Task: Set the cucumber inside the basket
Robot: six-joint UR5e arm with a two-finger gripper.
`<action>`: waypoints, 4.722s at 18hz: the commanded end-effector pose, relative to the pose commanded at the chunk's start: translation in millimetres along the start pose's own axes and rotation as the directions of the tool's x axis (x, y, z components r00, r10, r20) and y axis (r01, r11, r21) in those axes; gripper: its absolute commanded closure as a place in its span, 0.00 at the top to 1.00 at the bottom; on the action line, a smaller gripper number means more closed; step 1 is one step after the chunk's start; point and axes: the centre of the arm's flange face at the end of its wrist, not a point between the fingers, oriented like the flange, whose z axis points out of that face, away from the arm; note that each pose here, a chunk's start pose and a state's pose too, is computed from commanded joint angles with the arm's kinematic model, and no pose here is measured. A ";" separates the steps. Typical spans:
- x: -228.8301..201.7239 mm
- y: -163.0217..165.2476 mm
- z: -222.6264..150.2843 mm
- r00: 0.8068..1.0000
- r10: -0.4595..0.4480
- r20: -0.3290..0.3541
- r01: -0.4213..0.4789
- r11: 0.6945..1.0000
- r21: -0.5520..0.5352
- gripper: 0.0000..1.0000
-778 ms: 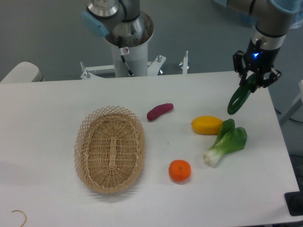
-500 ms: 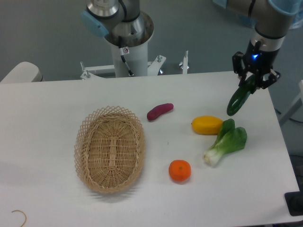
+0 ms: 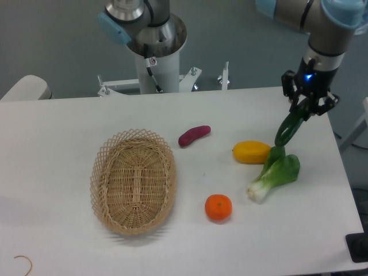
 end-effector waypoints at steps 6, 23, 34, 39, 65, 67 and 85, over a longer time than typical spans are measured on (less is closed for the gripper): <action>35.3 -104.6 -10.5 0.991 -0.136 0.012 0.136 0.990 0.029 0.00; 280.0 -242.4 35.5 0.970 -0.238 -0.056 0.241 0.968 0.068 0.00; 278.1 -281.4 112.1 0.970 -0.231 -0.070 0.229 0.973 -0.035 0.00; 274.6 -285.3 121.3 0.970 -0.230 -0.079 0.227 0.973 -0.046 0.00; 72.4 -136.4 -17.9 0.971 0.071 0.228 -0.043 0.991 -0.126 1.00; 66.4 -116.4 -19.5 0.973 0.113 0.199 -0.083 0.985 -0.153 1.00; 62.5 -92.0 -34.2 0.963 0.199 0.181 -0.174 0.974 -0.145 1.00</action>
